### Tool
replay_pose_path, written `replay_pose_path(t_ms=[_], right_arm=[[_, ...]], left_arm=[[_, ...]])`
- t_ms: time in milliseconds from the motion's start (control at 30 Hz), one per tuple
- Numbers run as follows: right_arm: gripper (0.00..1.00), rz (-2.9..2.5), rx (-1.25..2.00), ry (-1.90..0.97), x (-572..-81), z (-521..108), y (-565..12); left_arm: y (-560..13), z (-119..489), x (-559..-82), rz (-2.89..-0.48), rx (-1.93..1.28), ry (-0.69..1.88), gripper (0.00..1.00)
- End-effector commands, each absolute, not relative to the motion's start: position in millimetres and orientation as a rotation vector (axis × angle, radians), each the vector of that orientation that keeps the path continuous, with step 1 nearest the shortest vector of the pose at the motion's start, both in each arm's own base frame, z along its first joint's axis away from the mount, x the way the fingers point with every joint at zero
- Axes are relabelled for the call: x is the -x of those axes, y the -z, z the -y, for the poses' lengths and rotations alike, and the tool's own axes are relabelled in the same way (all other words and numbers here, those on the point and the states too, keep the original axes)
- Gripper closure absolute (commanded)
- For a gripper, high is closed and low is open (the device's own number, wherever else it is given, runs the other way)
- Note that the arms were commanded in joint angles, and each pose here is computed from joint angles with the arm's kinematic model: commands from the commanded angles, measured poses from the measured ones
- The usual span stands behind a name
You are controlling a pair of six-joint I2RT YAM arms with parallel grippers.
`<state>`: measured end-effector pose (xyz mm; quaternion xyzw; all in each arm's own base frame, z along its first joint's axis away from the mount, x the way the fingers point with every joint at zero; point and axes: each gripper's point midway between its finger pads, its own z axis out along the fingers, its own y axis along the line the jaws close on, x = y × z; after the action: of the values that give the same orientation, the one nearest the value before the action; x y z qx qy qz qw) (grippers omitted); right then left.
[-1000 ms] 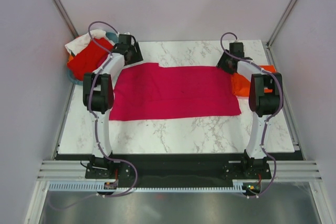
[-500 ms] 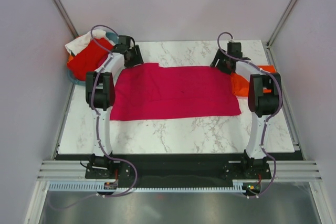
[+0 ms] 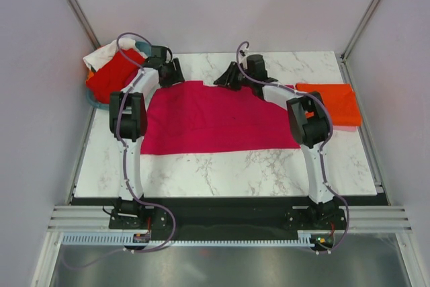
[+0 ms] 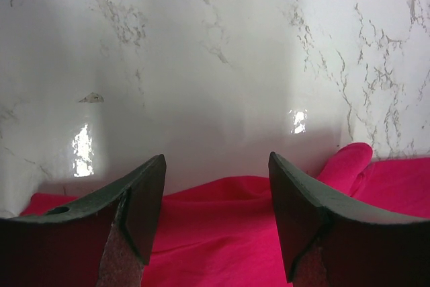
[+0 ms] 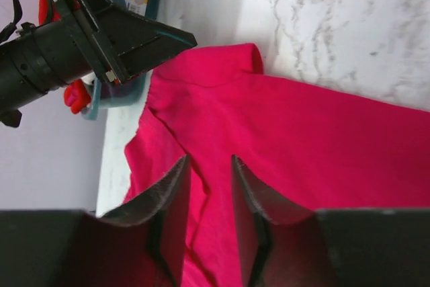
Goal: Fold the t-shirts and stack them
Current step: Fold the tshirt
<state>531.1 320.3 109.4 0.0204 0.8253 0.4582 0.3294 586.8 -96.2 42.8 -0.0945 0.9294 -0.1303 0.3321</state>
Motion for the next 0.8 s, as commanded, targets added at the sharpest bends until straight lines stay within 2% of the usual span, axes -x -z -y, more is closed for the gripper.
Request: replay_pose_path(t_ms=[0, 67, 167, 200, 267, 467, 767], right_arm=[[0.65, -2.086, -0.079, -1.418, -532.1, -362.6, -116.7], [0.69, -2.073, -0.086, -1.462, -531.3, -377.3, -117.3], [0.81, -2.091, -0.085, -1.527, -523.4, -406.3, -100.9], [0.91, -2.097, -0.088, -1.538, -522.1, -411.5, -97.6], [1.00, -2.105, -0.101, -1.569, -520.3, -423.9, -91.1], [1.00, -2.113, -0.162, -1.605, -523.2, -441.9, -80.4], [1.00, -2.270, -0.395, -1.489, -524.8, -441.1, -20.5]], left_arm=[[-53.6, 98.0, -588.7, -2.414, 0.195, 0.372, 0.30], [-54.1, 99.1, -588.1, -2.415, 0.194, 0.380, 0.30], [-57.4, 100.5, -588.7, -2.408, 0.189, 0.390, 0.30], [-59.1, 102.4, -588.7, -2.405, 0.184, 0.398, 0.30], [-61.2, 104.0, -588.8, -2.403, 0.179, 0.410, 0.30], [-63.3, 108.4, -587.3, -2.403, 0.168, 0.442, 0.32], [-61.1, 116.6, -581.4, -2.418, 0.147, 0.492, 0.35]])
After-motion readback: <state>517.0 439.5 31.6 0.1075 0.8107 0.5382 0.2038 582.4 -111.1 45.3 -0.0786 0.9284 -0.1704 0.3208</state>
